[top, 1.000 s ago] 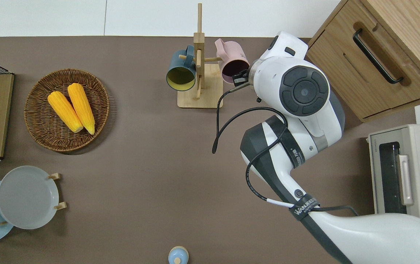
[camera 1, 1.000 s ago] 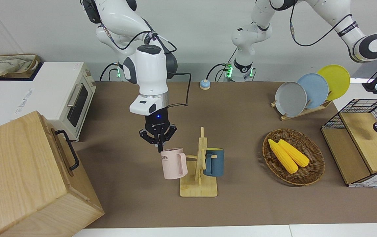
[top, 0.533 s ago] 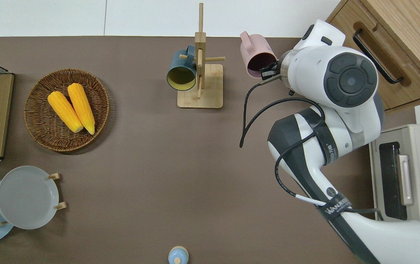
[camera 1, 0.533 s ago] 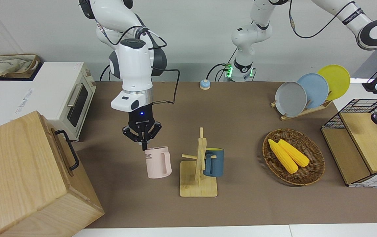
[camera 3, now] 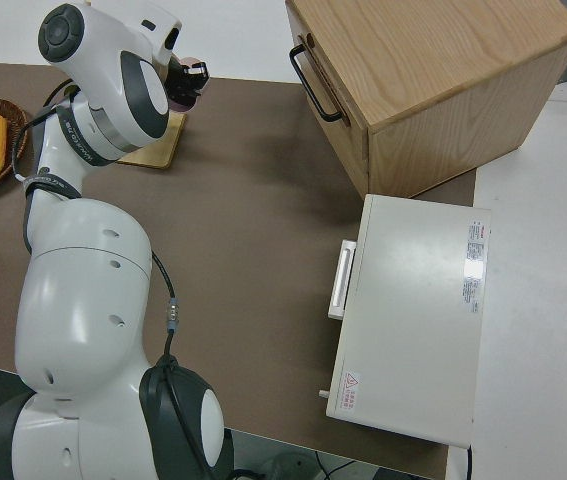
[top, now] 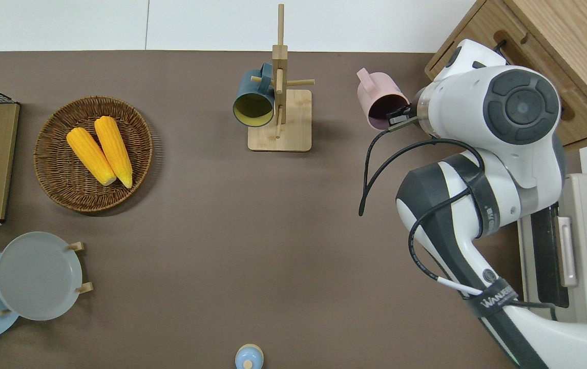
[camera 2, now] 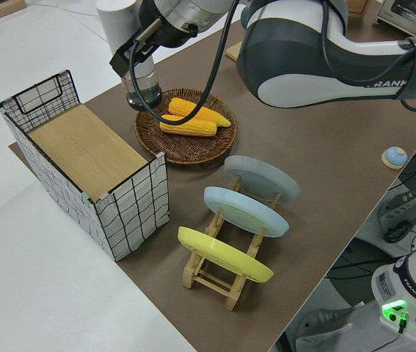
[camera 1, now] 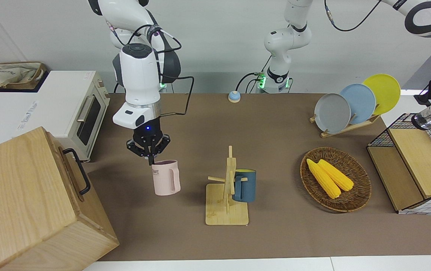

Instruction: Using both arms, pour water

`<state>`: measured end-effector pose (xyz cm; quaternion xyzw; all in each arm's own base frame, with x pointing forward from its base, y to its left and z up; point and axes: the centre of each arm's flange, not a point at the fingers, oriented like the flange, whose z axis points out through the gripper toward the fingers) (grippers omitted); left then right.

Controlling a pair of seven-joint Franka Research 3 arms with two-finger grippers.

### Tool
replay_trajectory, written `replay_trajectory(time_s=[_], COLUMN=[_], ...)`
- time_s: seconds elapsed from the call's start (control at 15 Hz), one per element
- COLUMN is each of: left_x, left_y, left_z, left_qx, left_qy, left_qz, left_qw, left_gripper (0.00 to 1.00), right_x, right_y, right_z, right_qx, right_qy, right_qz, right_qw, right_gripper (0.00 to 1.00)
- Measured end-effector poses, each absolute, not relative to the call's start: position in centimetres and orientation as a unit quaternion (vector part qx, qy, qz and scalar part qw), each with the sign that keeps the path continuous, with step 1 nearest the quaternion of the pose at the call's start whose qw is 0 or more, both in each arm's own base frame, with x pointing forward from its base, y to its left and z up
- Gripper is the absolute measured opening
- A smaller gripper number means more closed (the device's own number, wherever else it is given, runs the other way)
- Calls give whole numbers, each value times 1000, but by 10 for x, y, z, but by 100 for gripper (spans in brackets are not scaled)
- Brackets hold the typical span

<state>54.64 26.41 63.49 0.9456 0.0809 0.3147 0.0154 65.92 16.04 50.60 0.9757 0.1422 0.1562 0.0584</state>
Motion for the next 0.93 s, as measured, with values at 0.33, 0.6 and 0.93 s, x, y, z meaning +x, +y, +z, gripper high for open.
replay_trajectory(time_s=[0.33,0.6,0.93], left_x=[530,516,503], left_y=[222,185,122], left_z=[645,641,628], left_qx=[953,959,964], left_qy=[87,91,98], left_qz=[289,269,248], left_qw=[7,2,5], left_gripper=[63,63,63], right_x=[621,595,566], right_y=[164,194,257], right_z=[500,494,486], right_qx=[994,1000,995], right_qy=[95,29,-63], right_qz=[50,-7,-53], right_qw=[34,4,-49], right_gripper=[2,2,2])
